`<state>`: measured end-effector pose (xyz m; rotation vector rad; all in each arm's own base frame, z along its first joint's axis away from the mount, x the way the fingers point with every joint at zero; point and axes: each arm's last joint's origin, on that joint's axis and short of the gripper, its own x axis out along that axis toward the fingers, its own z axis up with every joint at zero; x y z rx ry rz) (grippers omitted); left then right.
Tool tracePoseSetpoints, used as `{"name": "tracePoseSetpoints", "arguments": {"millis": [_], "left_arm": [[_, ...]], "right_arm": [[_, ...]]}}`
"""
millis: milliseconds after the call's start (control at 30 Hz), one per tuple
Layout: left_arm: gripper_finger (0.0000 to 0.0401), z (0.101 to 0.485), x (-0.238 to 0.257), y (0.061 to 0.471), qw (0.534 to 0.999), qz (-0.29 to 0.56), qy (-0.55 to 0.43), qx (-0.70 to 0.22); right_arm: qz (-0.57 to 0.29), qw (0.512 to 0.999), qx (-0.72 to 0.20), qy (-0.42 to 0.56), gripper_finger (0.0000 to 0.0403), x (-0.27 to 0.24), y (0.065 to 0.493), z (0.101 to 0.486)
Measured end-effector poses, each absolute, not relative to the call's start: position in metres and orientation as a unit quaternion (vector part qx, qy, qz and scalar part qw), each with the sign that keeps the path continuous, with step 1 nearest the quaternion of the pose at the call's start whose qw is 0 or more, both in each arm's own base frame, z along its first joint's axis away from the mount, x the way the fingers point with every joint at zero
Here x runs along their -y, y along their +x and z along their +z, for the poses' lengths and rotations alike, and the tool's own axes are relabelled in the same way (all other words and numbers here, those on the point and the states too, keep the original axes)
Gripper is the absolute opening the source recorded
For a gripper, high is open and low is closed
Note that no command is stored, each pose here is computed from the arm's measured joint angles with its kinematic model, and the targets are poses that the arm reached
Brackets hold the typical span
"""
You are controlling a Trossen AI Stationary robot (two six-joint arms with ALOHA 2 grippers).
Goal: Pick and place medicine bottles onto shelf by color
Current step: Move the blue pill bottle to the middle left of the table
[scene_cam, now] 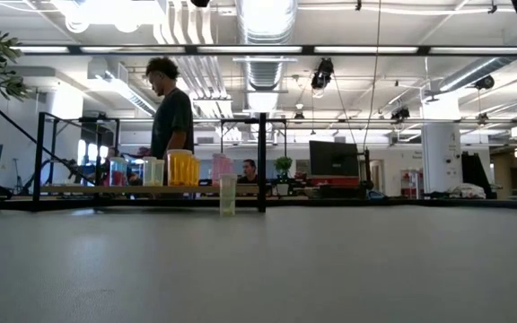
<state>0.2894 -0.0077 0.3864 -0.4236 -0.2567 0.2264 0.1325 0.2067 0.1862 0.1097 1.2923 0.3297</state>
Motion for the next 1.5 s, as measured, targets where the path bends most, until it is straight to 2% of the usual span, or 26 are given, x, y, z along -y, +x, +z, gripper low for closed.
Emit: {"name": "tracePoseSetpoints", "arguments": {"millis": [200,600,1033,1500], "left_arm": [[0.0203,0.386,0.008,0.289,0.963,0.112,-0.209,0.127],[0.0203,0.386,0.008,0.289,0.963,0.112,-0.209,0.127],[0.0203,0.386,0.008,0.290,0.963,0.112,-0.209,0.126],[0.0203,0.386,0.008,0.290,0.963,0.112,-0.209,0.126]], "right_arm": [[0.129,0.816,-0.564,0.013,0.0231,-0.207,0.134,0.184],[0.148,0.823,-0.549,0.021,0.0231,-0.213,0.138,0.183],[0.129,0.813,-0.568,0.008,0.0230,-0.226,0.146,0.160],[0.129,0.814,-0.566,0.014,0.0167,-0.230,0.148,0.161]]}}
